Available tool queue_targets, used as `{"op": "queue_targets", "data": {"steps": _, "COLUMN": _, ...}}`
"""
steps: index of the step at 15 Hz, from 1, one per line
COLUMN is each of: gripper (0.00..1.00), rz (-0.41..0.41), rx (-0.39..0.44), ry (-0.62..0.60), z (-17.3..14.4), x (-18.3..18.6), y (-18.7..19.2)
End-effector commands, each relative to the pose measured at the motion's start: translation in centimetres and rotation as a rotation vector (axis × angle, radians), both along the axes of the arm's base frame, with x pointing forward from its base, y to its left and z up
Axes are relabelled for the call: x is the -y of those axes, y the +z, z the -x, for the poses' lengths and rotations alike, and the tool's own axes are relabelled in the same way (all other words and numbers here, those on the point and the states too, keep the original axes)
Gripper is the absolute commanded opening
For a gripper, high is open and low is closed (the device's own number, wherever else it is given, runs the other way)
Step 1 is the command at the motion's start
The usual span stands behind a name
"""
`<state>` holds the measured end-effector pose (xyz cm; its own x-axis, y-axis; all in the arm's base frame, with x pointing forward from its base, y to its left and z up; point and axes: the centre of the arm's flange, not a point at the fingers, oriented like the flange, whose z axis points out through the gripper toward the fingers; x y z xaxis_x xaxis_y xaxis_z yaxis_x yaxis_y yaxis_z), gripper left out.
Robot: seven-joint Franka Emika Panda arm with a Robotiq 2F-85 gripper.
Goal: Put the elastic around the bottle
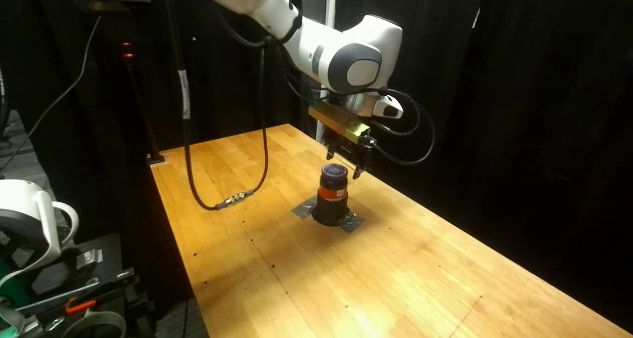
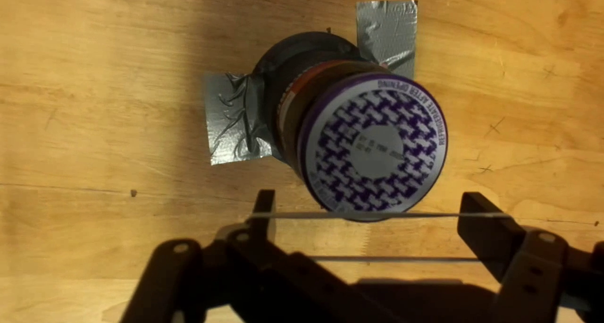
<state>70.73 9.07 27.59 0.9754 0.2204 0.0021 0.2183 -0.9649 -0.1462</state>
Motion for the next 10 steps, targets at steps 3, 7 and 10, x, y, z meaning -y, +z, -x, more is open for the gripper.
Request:
{"op": "queue_targets", "data": {"steps": 3, "gripper": 1.00, "rz": 0.017, "rx": -0.004, "ry": -0.020, "z": -1.5, "x": -1.4, "y": -1.9}}
{"op": "queue_targets", "data": {"steps": 7, "gripper": 1.00, "rz": 0.082, "rx": -0.045, "ry": 0.012, "z": -0.4, "x": -1.5, "y": -3.3}}
{"op": "queue_targets", "data": {"steps": 10, "gripper": 1.00, "rz": 0.193, "rx": -0.090, "ry": 0.075, "z": 1.9, "x": -0.7, "y": -3.8}}
